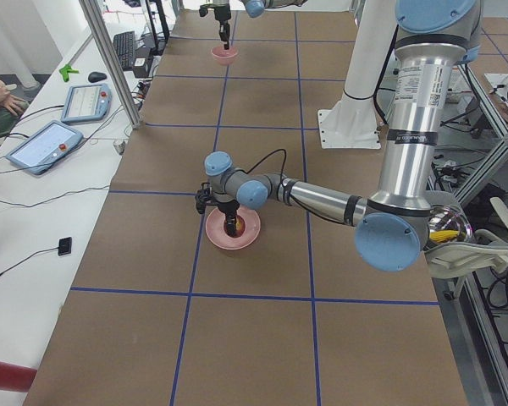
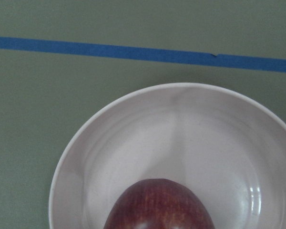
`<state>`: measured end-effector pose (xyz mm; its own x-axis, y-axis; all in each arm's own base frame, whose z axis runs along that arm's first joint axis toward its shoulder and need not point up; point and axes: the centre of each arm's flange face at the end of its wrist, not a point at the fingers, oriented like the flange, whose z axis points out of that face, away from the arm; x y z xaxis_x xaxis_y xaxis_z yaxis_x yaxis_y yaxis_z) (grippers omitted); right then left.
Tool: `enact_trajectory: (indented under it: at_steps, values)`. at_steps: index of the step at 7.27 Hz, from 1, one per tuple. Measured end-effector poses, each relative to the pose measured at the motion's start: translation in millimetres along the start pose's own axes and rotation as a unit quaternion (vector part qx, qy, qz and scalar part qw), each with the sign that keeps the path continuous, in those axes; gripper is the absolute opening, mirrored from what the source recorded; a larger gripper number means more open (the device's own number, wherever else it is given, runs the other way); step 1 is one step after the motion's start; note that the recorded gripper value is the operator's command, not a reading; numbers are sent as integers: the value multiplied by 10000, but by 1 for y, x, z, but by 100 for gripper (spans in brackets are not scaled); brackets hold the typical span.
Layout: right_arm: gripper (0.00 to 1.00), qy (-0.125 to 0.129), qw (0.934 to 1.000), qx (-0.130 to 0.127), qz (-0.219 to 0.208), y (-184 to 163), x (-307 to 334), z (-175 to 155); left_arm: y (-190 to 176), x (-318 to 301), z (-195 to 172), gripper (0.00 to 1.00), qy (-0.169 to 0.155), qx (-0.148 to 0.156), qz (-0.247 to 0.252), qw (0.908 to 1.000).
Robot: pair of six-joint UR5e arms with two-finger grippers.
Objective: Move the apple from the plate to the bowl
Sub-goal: 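Lower the left gripper onto the red apple while the right drags the bowl, then lift the apple with the left gripper while the right releases the bowl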
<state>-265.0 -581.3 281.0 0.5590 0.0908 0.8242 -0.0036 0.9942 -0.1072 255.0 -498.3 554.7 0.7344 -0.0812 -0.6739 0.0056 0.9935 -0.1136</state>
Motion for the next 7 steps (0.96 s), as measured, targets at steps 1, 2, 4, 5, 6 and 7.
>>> enact_trajectory:
  at_steps: [1,2,4,5,6,7]
  values:
    - [0,17,10000,-19,-11,2,-3,4,1,2,1,0,4,-19,1,10000]
    - [0,30,10000,-46,-45,5,-10,10,3,3,-1,0,19,-32,-14,10000]
    - [0,141,9997,-47,-206,20,-48,33,3,12,-18,0,108,-159,-68,9998]
    - [0,224,9992,-55,-314,30,-67,49,-3,24,-33,0,138,-204,-97,9997]
    - [0,360,9984,-46,-442,39,-84,69,-15,49,-52,0,179,-193,-90,9996]
    - [0,485,9974,-39,-538,42,-101,87,-27,80,-72,0,210,-173,-74,9996]
